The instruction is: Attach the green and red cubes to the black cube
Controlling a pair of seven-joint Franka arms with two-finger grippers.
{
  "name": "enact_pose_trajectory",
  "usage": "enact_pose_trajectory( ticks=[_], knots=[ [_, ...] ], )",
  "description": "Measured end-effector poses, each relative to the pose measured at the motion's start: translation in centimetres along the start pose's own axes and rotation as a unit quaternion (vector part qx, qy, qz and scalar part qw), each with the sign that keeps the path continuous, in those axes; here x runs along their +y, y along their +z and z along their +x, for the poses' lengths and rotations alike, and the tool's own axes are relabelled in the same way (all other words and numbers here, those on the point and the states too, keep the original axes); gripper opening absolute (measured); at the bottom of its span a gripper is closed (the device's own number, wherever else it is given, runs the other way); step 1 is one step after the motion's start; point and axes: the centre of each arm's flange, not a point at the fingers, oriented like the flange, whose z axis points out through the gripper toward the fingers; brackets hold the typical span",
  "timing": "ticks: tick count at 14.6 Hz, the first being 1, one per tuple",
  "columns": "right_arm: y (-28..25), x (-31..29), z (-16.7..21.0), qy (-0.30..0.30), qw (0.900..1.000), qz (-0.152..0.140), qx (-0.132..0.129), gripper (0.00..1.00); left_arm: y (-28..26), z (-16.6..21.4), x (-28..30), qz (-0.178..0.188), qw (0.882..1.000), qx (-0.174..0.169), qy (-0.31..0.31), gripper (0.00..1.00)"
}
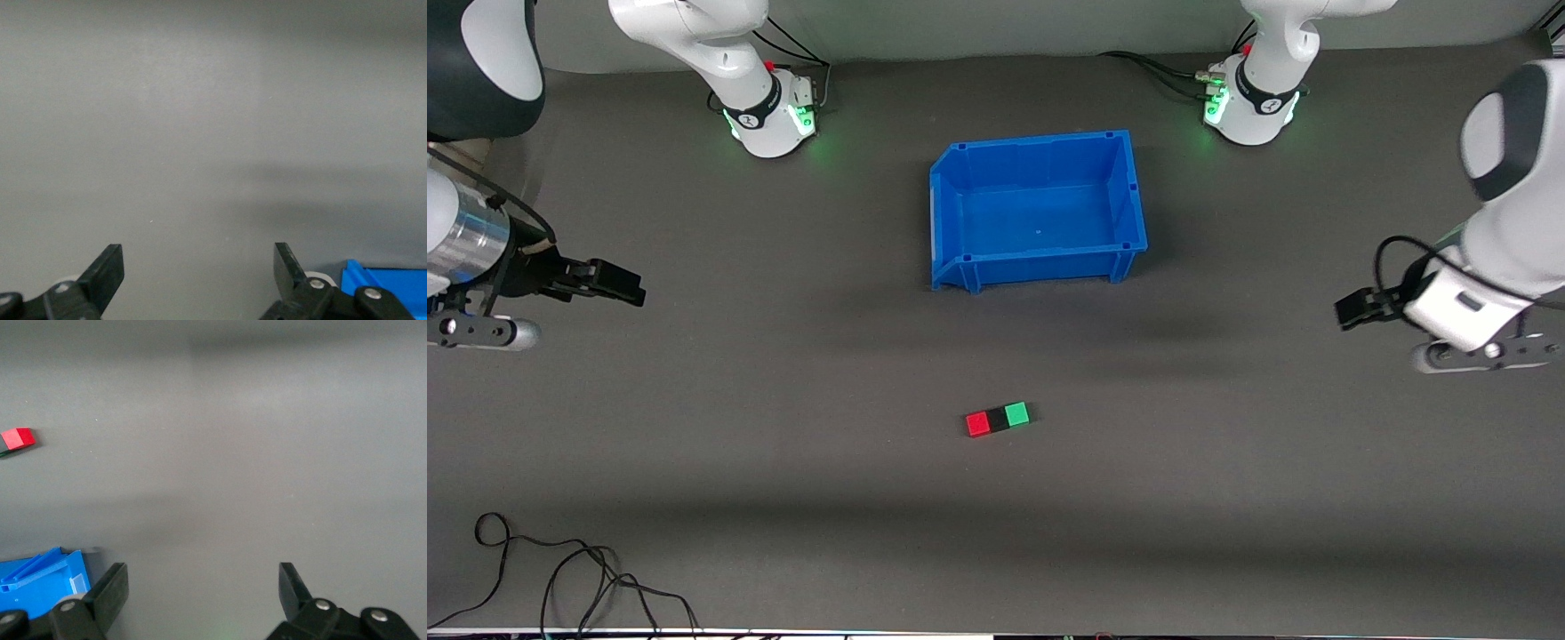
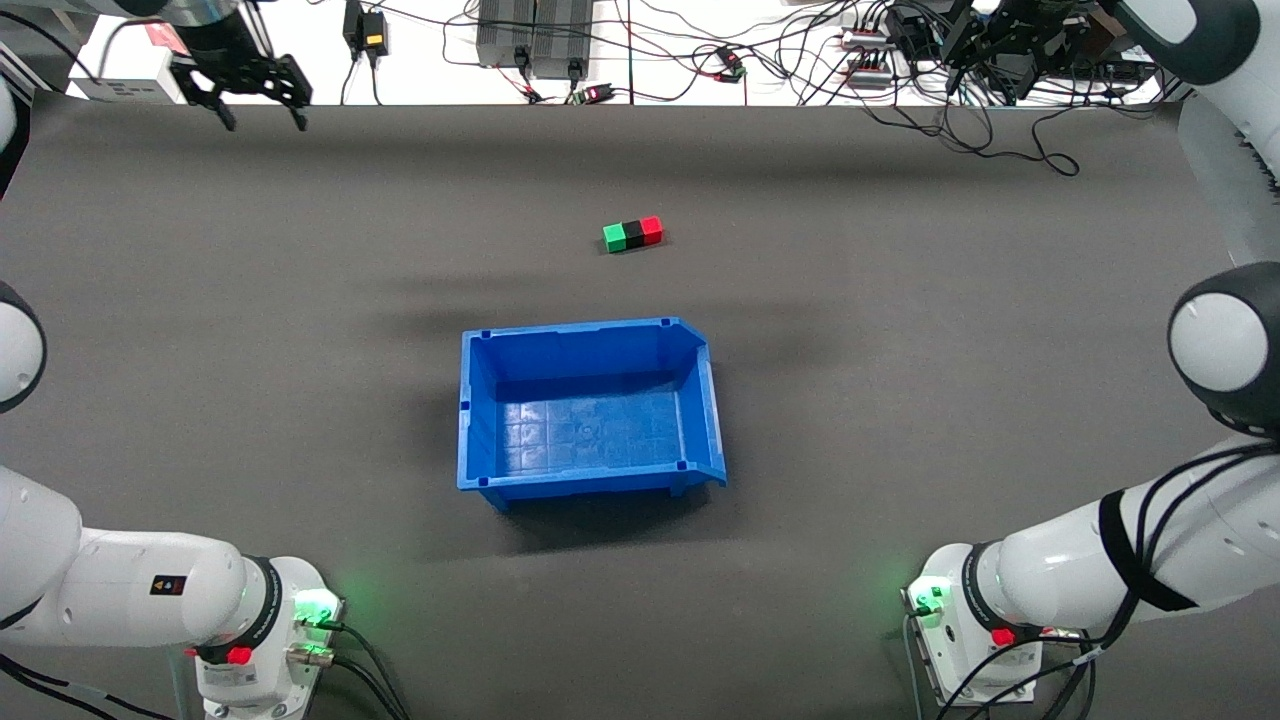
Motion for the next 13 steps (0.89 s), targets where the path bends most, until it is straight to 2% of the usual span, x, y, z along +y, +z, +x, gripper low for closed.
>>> enact_pose_trajectory(
  ticks=[7, 13],
  knots=[
    [1.3, -0.6, -1.8, -0.011, 1.0, -0.001, 0.011, 1.0, -1.8, -1.3, -1.6, -0.003, 1.0, -0.006, -0.006, 1.0],
    [1.3, 0.9, -3.7, -0.005, 0.999, -0.003, 0.035, 1.0, -3.7, -1.4, -3.2, -0.027, 0.999, -0.019, -0.026, 1.0]
  ],
)
